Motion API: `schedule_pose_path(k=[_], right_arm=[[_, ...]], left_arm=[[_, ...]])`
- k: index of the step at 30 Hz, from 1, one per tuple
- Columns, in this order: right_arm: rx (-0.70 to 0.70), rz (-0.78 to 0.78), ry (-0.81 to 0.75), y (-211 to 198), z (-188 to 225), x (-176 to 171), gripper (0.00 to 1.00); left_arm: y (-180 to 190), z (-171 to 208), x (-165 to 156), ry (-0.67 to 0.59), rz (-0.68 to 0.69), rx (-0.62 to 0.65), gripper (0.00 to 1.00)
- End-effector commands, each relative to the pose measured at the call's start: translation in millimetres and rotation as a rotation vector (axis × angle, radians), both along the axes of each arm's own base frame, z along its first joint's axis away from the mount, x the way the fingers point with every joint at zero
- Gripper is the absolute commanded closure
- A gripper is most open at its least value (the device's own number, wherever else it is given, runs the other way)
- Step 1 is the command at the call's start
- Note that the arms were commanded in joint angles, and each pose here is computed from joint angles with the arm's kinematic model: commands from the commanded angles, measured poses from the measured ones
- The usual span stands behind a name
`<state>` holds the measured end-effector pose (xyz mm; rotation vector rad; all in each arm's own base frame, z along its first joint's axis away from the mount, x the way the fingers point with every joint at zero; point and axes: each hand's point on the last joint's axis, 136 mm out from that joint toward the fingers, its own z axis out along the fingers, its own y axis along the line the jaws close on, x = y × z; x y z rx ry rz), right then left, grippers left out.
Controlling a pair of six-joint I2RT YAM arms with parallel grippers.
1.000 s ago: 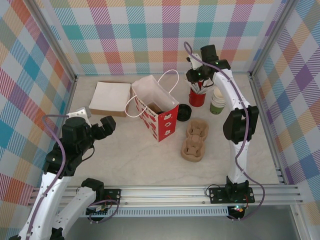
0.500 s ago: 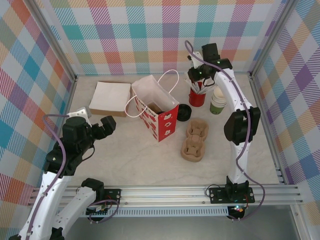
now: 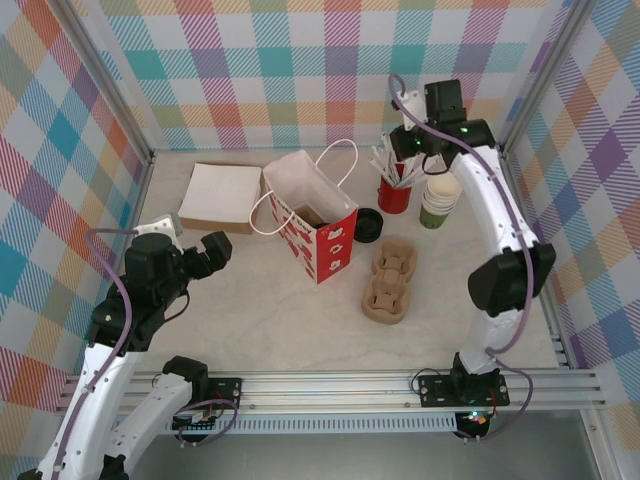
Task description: Pack the takeout coffee
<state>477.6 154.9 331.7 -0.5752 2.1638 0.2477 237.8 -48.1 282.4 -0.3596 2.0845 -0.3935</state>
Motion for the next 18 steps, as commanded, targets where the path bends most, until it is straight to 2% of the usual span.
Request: schedule_pose_path(k=[1, 12, 18], right_arm=[[0.024, -0.043, -0.076, -10.8, 34.4, -18.4, 1.0], [0.098, -0.058, -0.171, -24.2, 91.7, -81.4, 1.0], [0.241, 0.028, -0.176, -9.9, 122.3, -124.4, 1.0]], left_arm=[[3.6, 10.4, 2.3, -0.033, 0.016, -0.006, 0.0], [0.1, 16.8, 9.7, -0.041, 0.009, -0.015, 0.0], [-1.6, 17.6, 13.9, -0.036, 0.009, -0.018, 0.0]])
